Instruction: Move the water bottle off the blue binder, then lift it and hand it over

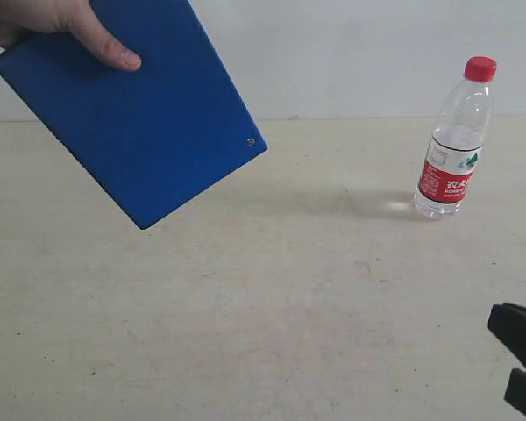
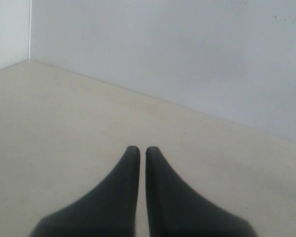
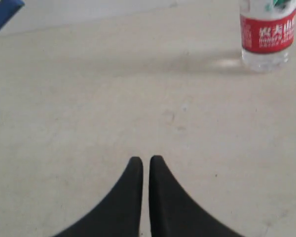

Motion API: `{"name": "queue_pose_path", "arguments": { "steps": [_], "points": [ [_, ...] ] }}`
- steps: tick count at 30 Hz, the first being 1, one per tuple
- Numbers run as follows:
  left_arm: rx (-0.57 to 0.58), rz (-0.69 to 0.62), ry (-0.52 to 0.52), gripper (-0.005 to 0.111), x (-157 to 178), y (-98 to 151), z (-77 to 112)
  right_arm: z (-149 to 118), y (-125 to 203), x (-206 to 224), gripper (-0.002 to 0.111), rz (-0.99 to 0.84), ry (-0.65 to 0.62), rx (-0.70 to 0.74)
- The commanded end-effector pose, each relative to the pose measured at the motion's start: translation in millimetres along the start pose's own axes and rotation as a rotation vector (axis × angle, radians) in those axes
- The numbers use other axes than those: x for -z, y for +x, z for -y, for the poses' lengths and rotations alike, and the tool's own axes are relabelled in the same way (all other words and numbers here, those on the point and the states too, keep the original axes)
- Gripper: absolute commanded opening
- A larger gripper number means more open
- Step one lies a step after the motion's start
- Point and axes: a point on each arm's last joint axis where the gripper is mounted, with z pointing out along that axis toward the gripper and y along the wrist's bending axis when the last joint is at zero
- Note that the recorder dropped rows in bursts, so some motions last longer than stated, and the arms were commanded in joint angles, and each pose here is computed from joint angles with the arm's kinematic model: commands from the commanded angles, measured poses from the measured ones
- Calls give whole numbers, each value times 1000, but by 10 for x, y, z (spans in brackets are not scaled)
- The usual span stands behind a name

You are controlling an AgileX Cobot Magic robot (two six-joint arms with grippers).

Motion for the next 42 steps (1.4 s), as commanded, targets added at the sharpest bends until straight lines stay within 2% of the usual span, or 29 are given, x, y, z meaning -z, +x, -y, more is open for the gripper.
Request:
{"name": "queue_pose_path", "arguments": {
  "steps": [1,2,3,4,11,13,15,17,21,26,29,34,36,42],
  "points": [
    [16,18,59,4,10,-28,55,4,139,7,0,-148,7,-60],
    [16,18,63,4,11,-29,59,3,159,10,0,-170,11,-109],
    [16,18,63,4,11,-29,59,0,196,17,0,-211,23,-237],
    [16,18,63,4,11,-29,59,-2,215,22,0,-233,29,-278],
    [16,18,63,4,11,-29,59,-2,215,21,0,-232,29,-283],
    [16,18,66,4,11,-29,62,12,173,58,0,-177,27,-292],
    [16,18,68,4,11,-29,64,57,89,109,0,-65,45,-245],
    [16,19,73,4,11,-30,69,119,-63,194,0,133,94,-99],
    [16,19,79,4,12,-30,74,218,-303,441,0,478,292,176],
    [14,20,81,4,12,-31,76,219,-347,697,0,659,445,222],
    [14,22,78,4,15,-28,72,256,-214,638,0,545,477,194],
    [-1,26,80,4,17,-31,73,248,95,497,0,165,406,206],
    [-3,27,80,4,17,-31,73,239,86,495,0,160,404,291],
    [-3,27,79,4,17,-31,72,232,86,492,0,175,389,219]
  ]
}}
